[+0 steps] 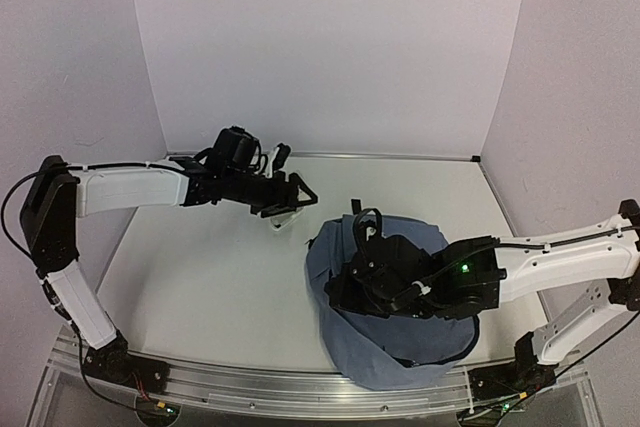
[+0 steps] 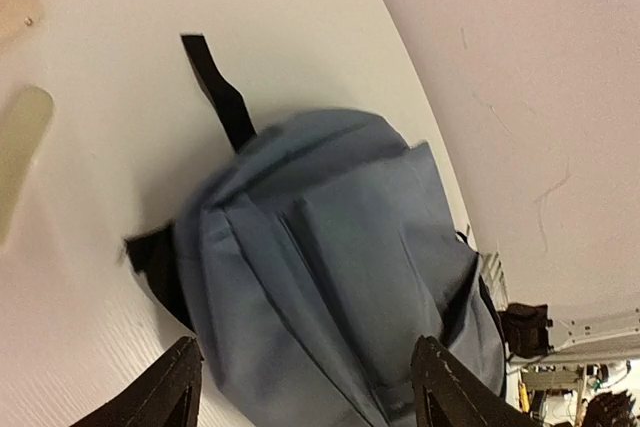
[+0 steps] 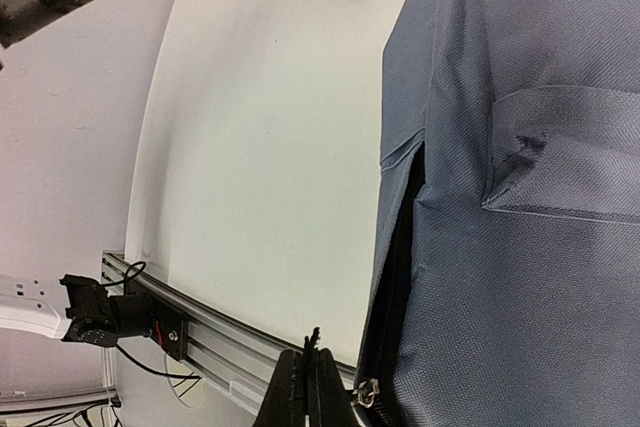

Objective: Pack the student bag
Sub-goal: Zip the student bag at the center of the board.

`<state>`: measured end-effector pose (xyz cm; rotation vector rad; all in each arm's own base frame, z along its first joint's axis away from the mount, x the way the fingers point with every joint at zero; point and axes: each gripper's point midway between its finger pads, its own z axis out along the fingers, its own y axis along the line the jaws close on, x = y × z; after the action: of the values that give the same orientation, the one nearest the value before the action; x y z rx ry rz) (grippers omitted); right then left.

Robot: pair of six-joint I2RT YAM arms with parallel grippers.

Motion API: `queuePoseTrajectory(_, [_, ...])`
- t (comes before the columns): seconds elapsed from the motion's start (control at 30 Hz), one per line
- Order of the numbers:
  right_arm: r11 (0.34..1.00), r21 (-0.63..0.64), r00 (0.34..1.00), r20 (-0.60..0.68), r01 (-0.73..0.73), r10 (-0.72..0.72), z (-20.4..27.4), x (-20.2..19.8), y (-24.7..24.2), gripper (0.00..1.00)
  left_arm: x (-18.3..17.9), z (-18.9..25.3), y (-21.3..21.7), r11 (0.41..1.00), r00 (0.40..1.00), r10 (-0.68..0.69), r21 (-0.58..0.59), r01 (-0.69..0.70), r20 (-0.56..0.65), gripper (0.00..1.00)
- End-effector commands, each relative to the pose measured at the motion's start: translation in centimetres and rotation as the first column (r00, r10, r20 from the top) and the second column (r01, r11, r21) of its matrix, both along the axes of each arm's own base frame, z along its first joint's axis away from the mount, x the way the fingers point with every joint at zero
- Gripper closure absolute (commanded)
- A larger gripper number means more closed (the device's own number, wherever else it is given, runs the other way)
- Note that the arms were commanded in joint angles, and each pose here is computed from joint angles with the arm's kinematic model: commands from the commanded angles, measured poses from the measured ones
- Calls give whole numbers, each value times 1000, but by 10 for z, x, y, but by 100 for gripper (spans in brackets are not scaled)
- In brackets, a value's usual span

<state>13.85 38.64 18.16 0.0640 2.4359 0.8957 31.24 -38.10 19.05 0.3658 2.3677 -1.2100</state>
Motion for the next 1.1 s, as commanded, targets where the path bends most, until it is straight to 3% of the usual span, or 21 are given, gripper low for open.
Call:
queuePoseTrajectory(0.0, [998, 46, 998, 55, 32, -34, 17, 11, 7, 100, -59, -21, -7, 995, 991, -26, 87, 38, -132, 25])
queuePoseTrajectory(0.2, [999, 40, 998, 52, 33, -35, 12, 10, 6, 100, -93, -38, 4, 995, 962, 15, 101, 13, -272, 21])
queuePoseTrajectory(0.4, [999, 38, 998, 44, 35, -36, 8, 10, 8, 100, -124, -44, -25, 993, 934, -85, 45, 107, -347, 18])
queuePoseTrajectory(0.63, [999, 30, 999, 37, 24, -25, 4, 9, 10, 100, -128, -56, -39, 996, 927, -82, 0, 88, -367, 22])
queuePoseTrajectory(0.8, [1000, 27, 999, 44, 4, -6, 5, 8, 13, 100, -130, -70, -46, 994, 912, -98, -5, 105, -399, 48])
queuePoseTrajectory(1.0, [998, 9, 997, 57, -59, 58, 7, 3, 23, 100, -123, -78, -47, 998, 922, -56, -4, 59, -383, 92])
queuePoseTrajectory(1.07, [997, 2, 995, 62, -75, 75, 7, 2, 26, 100, -116, -78, -42, 1000, 935, -12, 9, 17, -355, 99])
